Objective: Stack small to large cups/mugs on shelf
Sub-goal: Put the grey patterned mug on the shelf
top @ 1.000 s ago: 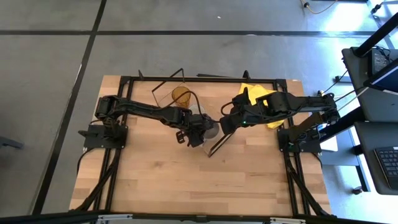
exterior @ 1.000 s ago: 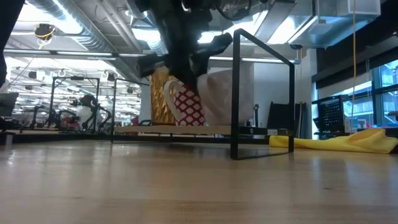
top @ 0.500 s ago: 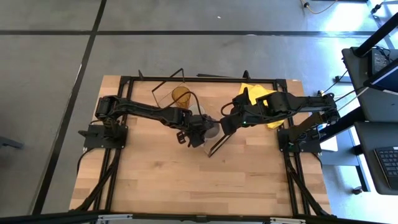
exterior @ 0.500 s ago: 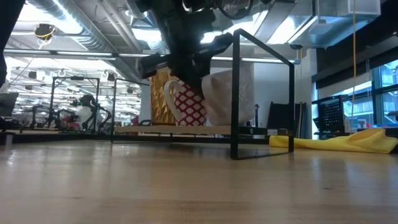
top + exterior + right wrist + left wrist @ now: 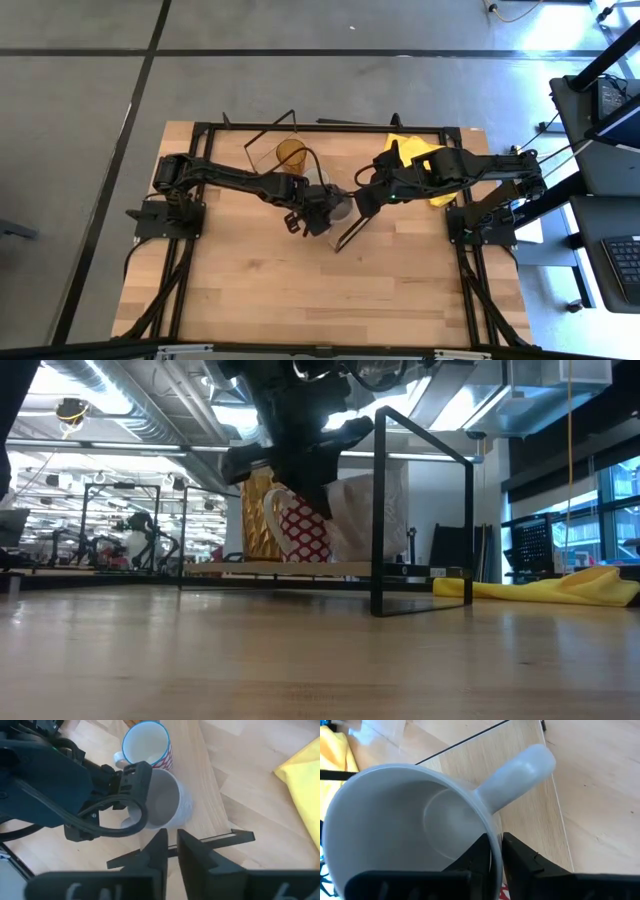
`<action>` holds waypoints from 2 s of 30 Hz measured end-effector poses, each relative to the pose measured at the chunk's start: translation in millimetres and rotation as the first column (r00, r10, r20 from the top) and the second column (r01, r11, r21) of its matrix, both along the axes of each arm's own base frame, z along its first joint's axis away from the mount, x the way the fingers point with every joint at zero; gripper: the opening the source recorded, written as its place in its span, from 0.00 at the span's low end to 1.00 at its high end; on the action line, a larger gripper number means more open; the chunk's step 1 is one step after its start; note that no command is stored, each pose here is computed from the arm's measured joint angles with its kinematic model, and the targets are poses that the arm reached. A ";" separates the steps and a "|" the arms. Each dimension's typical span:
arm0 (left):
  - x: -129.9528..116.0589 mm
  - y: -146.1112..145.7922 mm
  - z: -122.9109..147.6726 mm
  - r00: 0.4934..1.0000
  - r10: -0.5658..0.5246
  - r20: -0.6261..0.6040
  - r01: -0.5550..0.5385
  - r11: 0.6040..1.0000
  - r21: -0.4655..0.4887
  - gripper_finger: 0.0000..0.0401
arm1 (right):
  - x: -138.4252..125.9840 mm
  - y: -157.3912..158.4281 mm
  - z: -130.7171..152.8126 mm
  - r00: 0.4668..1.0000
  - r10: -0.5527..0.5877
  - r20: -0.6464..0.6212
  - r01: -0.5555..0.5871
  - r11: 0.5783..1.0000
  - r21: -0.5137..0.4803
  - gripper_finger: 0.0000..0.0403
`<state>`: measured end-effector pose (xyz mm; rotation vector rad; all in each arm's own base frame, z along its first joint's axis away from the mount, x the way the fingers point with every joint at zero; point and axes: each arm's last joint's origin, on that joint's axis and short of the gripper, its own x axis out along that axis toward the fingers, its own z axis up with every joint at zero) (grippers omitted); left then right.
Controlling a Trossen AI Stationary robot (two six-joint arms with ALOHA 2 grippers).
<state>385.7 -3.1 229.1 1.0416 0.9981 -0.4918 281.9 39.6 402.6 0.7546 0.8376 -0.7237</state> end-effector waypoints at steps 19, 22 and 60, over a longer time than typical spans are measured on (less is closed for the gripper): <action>-1.1 0.2 2.9 0.999 0.050 0.012 -0.051 0.998 0.037 0.25 | -1.8 -0.9 -0.7 1.000 -0.025 -0.013 0.025 1.000 -0.017 0.33; -1.1 -4.4 3.4 0.999 0.049 0.015 -0.050 0.995 0.081 0.25 | -2.8 -1.4 -1.1 0.999 -0.027 -0.024 0.026 0.999 -0.025 0.33; -42.4 -91.6 112.2 0.369 0.929 0.022 -0.727 0.303 -0.616 0.24 | -5.6 -104.6 -3.5 0.997 0.011 -0.078 0.001 0.988 0.154 0.01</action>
